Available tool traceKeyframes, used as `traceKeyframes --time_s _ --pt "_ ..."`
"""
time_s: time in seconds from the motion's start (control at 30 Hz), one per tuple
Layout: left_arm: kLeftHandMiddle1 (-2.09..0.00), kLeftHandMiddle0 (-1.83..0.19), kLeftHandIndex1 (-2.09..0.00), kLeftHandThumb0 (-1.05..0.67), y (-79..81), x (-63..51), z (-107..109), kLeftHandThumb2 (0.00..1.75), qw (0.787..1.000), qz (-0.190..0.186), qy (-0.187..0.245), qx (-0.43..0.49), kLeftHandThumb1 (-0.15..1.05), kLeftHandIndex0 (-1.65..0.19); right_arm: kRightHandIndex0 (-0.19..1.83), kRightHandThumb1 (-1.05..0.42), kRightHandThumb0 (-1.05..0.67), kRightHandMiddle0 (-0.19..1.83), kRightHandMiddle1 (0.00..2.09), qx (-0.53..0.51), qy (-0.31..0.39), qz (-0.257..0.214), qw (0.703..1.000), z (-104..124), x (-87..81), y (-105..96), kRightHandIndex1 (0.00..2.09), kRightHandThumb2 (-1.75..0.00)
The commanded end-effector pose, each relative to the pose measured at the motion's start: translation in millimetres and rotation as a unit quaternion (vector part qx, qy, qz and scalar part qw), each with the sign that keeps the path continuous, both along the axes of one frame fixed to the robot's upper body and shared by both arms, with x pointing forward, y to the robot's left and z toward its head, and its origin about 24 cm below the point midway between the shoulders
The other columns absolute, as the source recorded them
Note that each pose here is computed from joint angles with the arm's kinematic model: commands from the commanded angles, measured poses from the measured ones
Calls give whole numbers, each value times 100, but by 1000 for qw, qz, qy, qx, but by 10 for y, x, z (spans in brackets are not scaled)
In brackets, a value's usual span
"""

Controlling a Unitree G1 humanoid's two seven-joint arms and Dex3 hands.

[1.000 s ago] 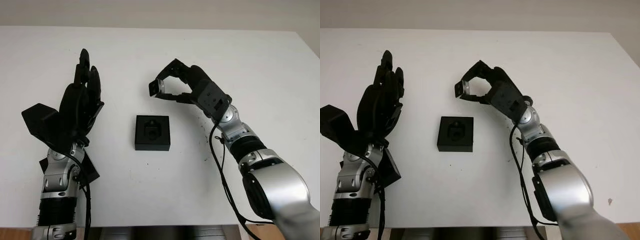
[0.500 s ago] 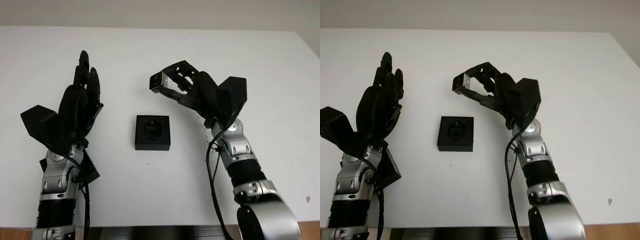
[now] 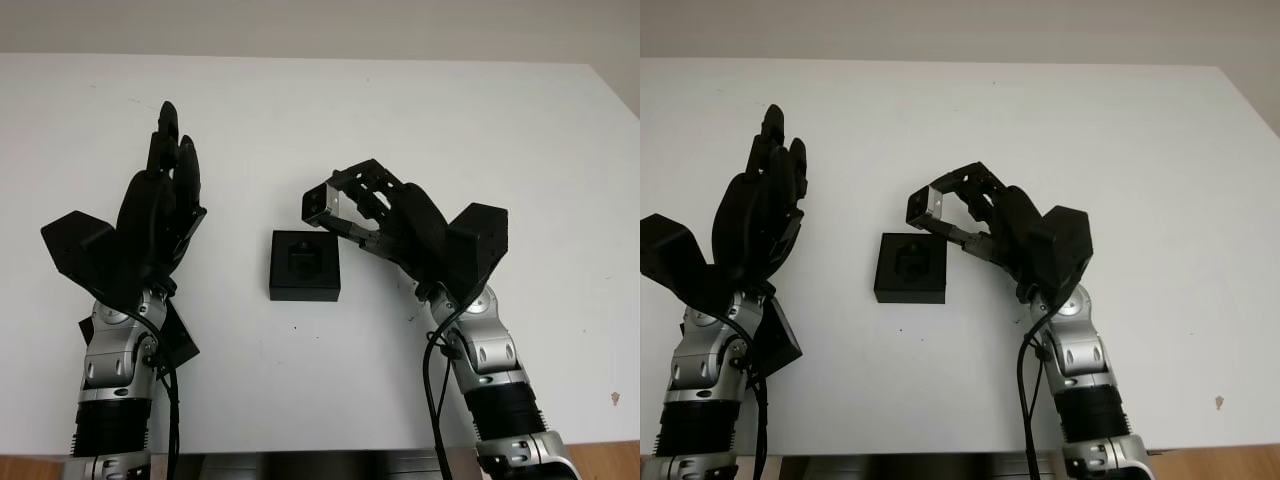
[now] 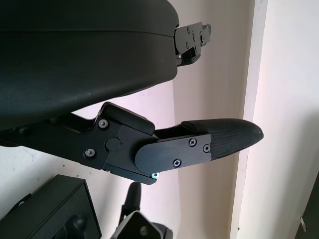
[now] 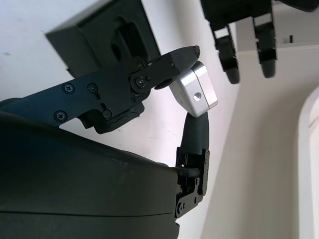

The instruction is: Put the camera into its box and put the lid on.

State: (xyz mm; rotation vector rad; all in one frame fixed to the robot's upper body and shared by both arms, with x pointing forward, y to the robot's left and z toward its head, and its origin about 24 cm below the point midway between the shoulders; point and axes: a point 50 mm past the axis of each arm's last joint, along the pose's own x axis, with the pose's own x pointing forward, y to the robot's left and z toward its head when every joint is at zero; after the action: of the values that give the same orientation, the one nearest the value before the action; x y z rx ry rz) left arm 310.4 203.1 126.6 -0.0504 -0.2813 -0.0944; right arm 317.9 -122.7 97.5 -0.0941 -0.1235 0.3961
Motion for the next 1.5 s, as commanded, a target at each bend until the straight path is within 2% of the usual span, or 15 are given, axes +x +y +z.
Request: traceKeyframes --time_s 0.0,0.37,1.13,1.47 --pt "0 19 0 -81 8 -20 33 60 1000 0 -10 3 105 19 17 -103 -42 24 167 -7 -13 3 1000 22 -49 -1 15 -5" --pt "0 19 0 -82 4 -9 33 60 1000 2 -9 5 105 19 18 -103 -42 23 166 -20 -6 11 1000 -97 -105 56 12 -6" --pt "0 19 0 -82 10 6 26 60 1000 0 -9 1 105 19 20 -105 -43 22 170 24 24 27 999 -265 -147 224 9 -8" --pt "0 19 0 -81 10 3 29 60 1000 0 -10 2 105 19 20 -105 -42 22 170 10 16 25 1000 -286 -141 193 8 -8"
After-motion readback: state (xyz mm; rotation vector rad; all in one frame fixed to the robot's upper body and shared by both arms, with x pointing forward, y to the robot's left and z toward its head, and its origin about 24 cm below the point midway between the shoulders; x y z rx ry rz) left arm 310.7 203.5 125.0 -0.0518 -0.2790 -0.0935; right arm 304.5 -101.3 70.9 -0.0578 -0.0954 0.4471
